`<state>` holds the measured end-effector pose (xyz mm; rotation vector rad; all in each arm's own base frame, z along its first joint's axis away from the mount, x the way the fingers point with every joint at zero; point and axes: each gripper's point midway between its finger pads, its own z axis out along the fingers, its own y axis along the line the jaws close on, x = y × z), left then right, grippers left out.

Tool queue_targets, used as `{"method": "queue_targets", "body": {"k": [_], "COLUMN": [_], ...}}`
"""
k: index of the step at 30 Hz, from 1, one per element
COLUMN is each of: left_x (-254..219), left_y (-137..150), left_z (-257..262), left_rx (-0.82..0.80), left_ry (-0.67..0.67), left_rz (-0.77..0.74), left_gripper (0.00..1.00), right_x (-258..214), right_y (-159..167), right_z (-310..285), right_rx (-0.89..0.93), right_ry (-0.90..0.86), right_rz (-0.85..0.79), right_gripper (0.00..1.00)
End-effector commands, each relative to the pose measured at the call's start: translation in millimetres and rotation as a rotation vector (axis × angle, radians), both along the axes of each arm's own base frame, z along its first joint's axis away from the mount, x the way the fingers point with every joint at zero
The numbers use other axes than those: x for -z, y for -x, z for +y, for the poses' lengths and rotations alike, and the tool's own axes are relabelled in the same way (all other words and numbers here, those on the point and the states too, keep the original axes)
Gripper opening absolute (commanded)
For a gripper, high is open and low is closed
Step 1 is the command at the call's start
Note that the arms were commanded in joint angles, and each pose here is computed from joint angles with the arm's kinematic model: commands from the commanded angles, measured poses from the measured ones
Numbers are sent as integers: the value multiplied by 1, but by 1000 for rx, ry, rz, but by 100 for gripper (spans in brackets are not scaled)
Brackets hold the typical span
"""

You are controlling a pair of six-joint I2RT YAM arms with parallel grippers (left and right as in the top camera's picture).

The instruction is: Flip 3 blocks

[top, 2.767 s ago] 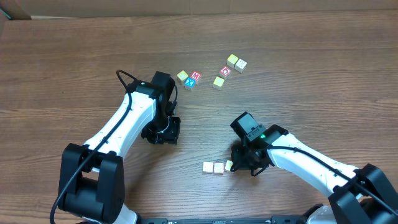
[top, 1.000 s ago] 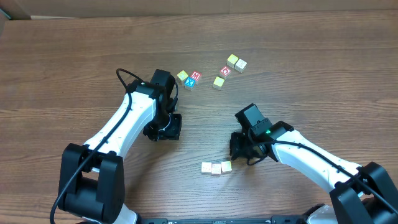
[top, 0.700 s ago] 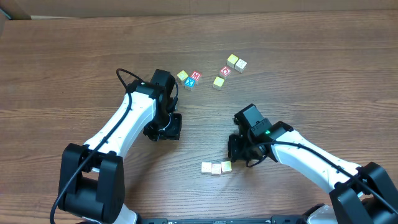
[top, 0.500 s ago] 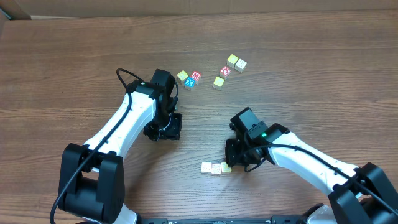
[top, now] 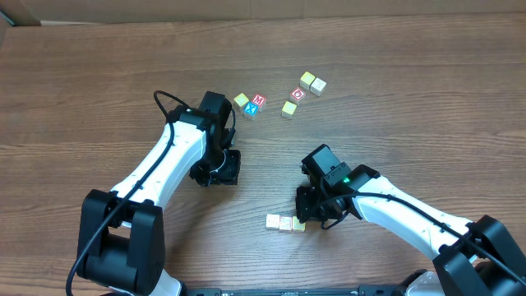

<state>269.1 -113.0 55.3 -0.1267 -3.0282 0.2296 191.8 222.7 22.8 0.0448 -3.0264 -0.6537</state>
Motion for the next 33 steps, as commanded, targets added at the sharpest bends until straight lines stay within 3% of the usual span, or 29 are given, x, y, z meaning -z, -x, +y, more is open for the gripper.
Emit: {"method": "queue_targets", "body": {"k": [1,29,33], "left_x": [2,2,2], "left_y": [2,1,1], "left_z": [-1,-1,-1], "left_rx": [-12,-12,-12], "left_ry": [9,9,9], "left_rz": [14,12,12], "left_gripper": [31,32,32], "right_x": [-3,-8,-1], "right_y": [-4,1,-10], "right_z": [3,13,-1], "right_rx": [0,-95,1], "right_ry": [-4,-70,18], "right_rz": [-11,-21,-43], "right_gripper": [4,5,4]}}
